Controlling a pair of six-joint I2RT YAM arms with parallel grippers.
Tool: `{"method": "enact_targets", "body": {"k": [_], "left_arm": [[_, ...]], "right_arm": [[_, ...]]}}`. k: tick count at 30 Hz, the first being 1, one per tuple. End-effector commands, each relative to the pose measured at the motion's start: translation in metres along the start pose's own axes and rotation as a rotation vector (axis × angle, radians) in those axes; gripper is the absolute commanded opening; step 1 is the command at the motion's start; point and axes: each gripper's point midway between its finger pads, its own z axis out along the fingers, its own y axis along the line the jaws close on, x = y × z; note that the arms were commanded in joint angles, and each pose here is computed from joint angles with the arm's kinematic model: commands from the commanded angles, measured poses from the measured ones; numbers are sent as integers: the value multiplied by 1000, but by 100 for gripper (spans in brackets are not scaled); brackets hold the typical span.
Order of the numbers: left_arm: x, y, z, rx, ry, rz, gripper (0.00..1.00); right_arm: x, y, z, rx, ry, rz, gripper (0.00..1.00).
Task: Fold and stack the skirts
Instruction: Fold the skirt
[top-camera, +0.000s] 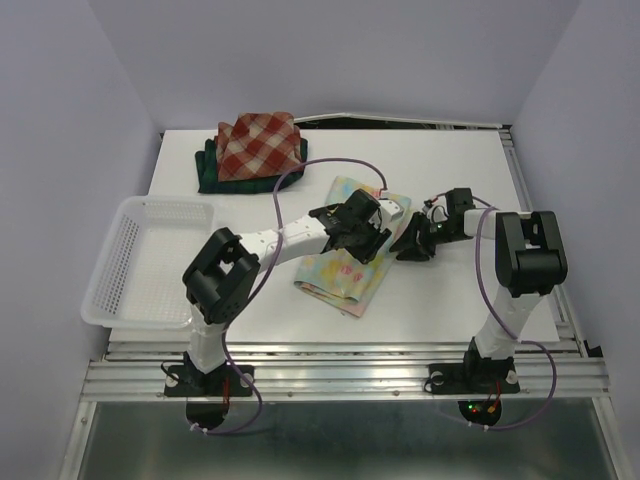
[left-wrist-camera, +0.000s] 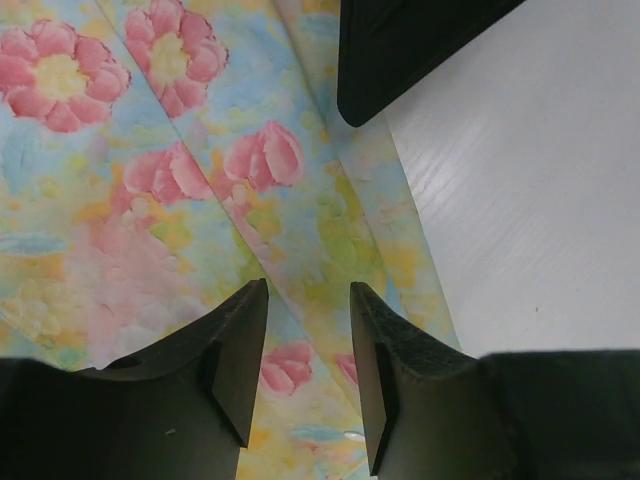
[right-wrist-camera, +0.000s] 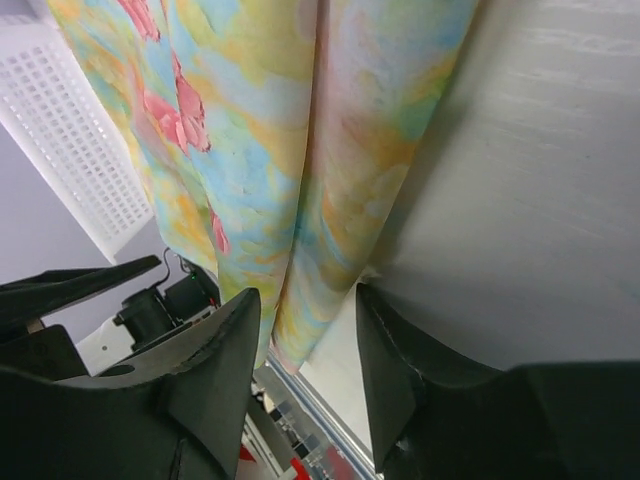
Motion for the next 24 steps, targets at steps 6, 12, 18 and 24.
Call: {"method": "enact_targets", "body": {"k": [6, 12, 18, 24], "left_arm": [[-22, -14, 12, 43, -28, 2, 63], [-19, -8, 26, 0, -6, 2, 53], [-19, -9, 26, 7, -9, 11, 23], [-22, -21, 18, 48, -20, 30, 5]], "right_arm": [[1, -30, 13, 53, -27, 21, 44], [1, -39, 19, 65, -20, 22, 33], [3, -45, 24, 67, -13, 36, 27], [4, -47, 27, 61, -4, 47, 21]]}}
